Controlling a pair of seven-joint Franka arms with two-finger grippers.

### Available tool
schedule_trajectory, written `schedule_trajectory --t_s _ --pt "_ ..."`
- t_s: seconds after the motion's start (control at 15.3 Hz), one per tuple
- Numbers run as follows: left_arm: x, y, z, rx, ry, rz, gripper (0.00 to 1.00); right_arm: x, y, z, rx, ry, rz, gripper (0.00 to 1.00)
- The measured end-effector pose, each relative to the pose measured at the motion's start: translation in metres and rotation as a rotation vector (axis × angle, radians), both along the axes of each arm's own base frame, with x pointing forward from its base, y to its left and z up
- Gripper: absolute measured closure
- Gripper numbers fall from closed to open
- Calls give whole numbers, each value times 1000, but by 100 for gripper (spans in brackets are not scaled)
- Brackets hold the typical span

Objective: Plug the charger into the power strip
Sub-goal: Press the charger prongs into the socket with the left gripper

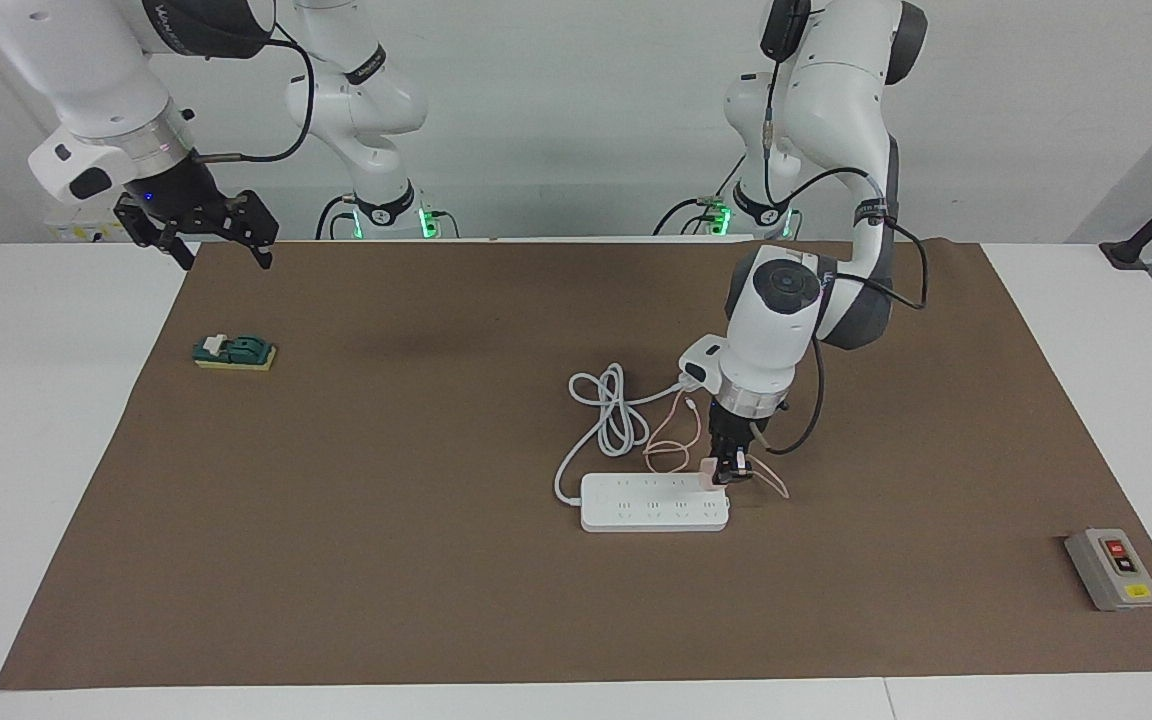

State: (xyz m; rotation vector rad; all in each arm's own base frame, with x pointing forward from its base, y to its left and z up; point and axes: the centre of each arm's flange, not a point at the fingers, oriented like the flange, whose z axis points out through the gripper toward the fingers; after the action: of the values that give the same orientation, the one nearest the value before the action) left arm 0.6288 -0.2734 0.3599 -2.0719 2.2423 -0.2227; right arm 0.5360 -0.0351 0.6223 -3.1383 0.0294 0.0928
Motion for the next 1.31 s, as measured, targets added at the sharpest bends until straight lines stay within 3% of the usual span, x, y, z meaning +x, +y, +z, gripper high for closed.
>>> schedule_trajectory --t_s 1.31 --pt "-10 -5 -1 -22 -23 33 71 0 5 1 -29 1 15 0"
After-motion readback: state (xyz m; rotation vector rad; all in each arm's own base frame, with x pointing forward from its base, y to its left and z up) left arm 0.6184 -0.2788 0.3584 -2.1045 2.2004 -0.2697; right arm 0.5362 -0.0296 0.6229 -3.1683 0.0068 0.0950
